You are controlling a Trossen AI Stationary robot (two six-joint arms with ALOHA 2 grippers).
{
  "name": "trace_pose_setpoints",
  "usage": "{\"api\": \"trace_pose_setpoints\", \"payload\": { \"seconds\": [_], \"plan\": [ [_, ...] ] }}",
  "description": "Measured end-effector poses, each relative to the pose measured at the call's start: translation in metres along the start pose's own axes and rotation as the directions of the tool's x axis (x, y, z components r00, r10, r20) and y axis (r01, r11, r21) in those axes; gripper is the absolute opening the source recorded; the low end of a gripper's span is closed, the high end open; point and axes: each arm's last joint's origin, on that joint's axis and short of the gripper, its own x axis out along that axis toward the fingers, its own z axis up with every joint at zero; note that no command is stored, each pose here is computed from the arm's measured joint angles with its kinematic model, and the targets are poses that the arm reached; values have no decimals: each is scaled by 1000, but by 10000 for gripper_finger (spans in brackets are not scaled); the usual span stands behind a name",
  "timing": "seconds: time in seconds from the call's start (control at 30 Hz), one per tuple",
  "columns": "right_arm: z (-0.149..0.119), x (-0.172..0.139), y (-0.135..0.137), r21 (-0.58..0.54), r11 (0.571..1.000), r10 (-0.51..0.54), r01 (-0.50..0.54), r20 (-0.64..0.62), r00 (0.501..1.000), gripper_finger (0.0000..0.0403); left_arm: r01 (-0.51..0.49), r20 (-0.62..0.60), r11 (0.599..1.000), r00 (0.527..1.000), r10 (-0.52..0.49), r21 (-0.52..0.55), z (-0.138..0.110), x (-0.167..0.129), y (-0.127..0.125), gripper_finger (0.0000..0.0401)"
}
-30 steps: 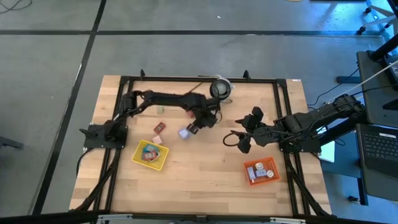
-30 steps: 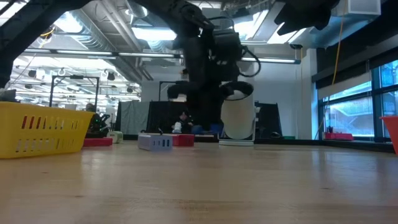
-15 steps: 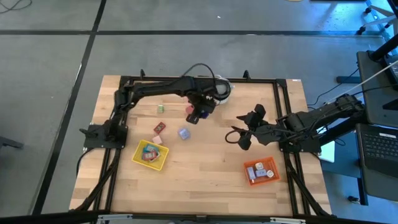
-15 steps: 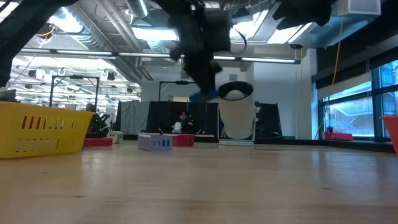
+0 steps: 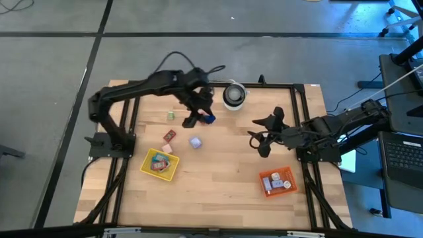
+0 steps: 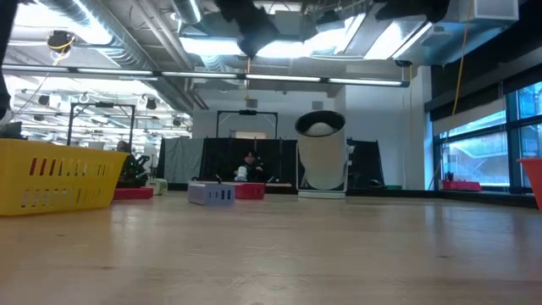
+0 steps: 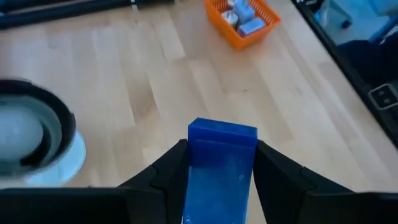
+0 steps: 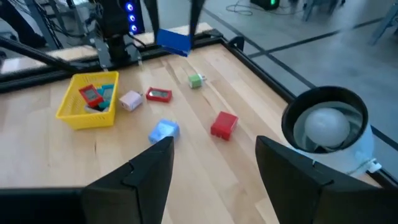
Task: Pick & Place Office items
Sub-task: Put the blue digital timer into the yellow bin
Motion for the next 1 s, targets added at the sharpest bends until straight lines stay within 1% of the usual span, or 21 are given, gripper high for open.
{"api": "trace_pose_setpoints", "payload": {
  "seconds": [0.07, 0.2, 0.33, 0.43, 0.53, 0.63, 0.77, 1.0],
  "plan": [
    [1, 0, 1, 0, 1000, 6, -6, 12, 1000, 229, -16, 30, 1000, 999, 16, -19, -6, -11, -9, 145],
    [5, -1, 2, -6, 999, 37, -37, 36, 999, 229, -40, 93, 998, 995, 45, -58, -23, -29, -29, 130],
    [9, -1, 5, -7, 997, 79, -78, 60, 995, 229, -59, 188, 996, 980, 72, -71, -40, -45, -50, 88],
    [11, -1, 6, 0, 996, 93, -93, 78, 993, 229, -105, 265, 991, 956, 123, -79, -52, -51, -62, 56],
    [12, -1, 6, -7, 995, 99, -99, 89, 991, 229, -138, 301, 986, 940, 160, -93, -62, -54, -69, 45],
    [14, -1, 6, -6, 993, 116, -116, 100, 988, 229, -179, 290, 975, 934, 211, -131, -69, -55, -71, 48],
    [17, -1, 7, -9, 991, 132, -132, 119, 984, 229, -216, 257, 963, 933, 252, -159, -74, -51, -70, 70],
    [17, 3, 2, 17, 995, 93, -96, 103, 990, 229, -232, 252, 959, 930, 268, -163, -73, -49, -68, 112]
  ]
}}
